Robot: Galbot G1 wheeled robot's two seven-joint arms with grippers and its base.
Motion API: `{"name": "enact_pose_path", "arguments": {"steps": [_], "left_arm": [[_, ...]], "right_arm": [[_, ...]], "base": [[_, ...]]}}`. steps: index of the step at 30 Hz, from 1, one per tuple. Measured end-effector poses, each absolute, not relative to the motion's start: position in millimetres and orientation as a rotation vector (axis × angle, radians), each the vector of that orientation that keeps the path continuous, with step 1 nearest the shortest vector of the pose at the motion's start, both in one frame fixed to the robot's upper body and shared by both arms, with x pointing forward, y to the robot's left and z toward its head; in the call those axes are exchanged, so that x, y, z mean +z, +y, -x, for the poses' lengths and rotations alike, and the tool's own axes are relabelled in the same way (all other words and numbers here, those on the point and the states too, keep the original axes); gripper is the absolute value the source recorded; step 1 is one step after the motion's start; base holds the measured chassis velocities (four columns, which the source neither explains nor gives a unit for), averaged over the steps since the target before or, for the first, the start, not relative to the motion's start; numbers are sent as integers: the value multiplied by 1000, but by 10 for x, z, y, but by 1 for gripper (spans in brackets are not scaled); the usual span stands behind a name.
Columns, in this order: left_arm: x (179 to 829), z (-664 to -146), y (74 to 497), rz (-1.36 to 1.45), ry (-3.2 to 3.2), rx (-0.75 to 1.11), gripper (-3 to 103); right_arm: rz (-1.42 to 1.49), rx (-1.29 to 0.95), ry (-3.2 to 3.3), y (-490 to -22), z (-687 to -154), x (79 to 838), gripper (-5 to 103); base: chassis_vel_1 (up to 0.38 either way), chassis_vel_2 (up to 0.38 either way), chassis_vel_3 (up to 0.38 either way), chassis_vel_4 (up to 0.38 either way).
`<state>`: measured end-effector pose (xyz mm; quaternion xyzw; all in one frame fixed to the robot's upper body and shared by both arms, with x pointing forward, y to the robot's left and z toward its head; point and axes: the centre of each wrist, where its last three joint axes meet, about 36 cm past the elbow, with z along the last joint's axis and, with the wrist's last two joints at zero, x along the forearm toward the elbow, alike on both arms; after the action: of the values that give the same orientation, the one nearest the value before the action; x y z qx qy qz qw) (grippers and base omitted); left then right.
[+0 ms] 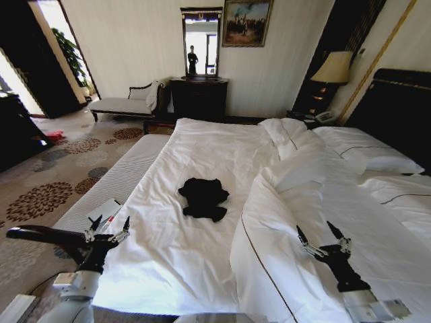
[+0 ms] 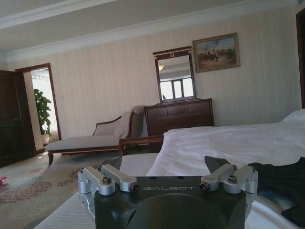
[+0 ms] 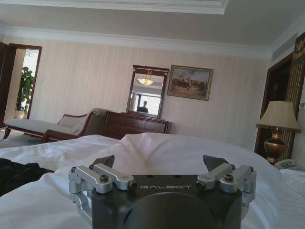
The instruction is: Fold the clothes on the bed.
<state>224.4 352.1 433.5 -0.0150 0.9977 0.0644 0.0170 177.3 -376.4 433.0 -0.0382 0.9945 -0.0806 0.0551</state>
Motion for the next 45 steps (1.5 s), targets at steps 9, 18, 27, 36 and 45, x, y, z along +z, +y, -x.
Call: {"name": "enact_pose_path", "arguments": {"steps": [9,18,27,36,45], "left_arm": [[4317,-2224,3520,55,3107,197,99],[4323,-2224,3529,62,3105,199,99],[4275,-2160,3565,94,3113,199,99],[4378,-2265,3522,141,3094,154,99],[4171,-2295,3616,187,3122,122,99]], "right_arm": [[114,-251,2998,-3764,-1761,4334,100],[135,-246,2953,-3788,-1649,4323,100],[260,-261,2989,-3636,-1283,4564,100],[309,-195,3172,-3458,-850,4653,100],[322,-123,3353,-3461,-814,4718,100]], "base": [[20,-9,-6,20],[4,-4,-4,6],[0,0,0,0],[0,0,0,0],[0,0,0,0]]}}
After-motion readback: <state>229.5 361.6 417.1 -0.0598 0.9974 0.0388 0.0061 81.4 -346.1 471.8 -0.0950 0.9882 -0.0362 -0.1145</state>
